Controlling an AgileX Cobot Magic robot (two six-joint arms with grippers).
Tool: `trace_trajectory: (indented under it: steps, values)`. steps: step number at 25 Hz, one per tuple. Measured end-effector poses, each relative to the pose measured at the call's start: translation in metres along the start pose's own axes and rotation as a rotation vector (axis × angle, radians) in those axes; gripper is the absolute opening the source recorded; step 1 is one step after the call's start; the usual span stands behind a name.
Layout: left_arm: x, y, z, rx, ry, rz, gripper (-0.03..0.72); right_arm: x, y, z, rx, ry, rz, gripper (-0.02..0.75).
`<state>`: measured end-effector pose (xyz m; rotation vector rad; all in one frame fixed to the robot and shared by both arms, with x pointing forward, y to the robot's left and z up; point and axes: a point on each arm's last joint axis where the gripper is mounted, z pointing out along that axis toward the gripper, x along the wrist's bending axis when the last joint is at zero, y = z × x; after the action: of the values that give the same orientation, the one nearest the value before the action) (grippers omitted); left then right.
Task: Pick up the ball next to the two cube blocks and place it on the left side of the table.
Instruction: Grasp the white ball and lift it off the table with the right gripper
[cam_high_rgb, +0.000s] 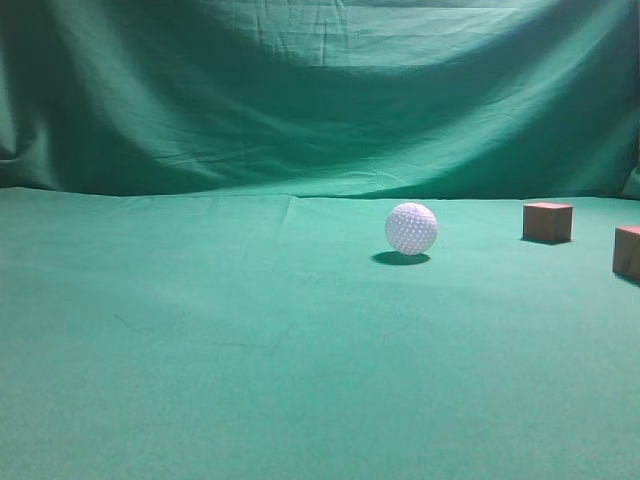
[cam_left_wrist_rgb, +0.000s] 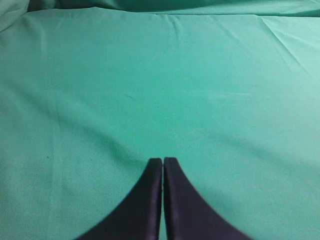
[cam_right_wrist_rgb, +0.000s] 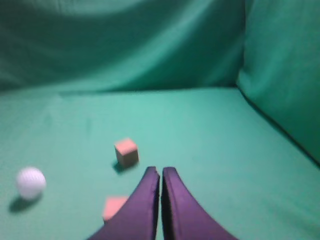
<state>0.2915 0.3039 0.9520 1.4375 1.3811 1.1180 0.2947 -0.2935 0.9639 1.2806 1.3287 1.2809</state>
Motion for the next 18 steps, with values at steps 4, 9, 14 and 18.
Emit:
trace_trajectory:
  steps: [4,9,14,18]
  values:
    - [0.0,0.0,0.0,0.0,0.0,0.0,0.0,0.005,0.025,-0.004,-0.272,0.062,0.059,0.0]
    - [0.0,0.0,0.0,0.0,0.0,0.0,0.0,0.005,0.06,-0.01,-0.22,0.038,0.065,0.0]
    - [0.0,0.0,0.0,0.0,0.0,0.0,0.0,0.007,0.104,0.002,0.039,-0.005,0.142,0.0]
    - [0.0,0.0,0.0,0.0,0.0,0.0,0.0,0.012,0.121,0.029,0.344,-0.02,0.13,0.0]
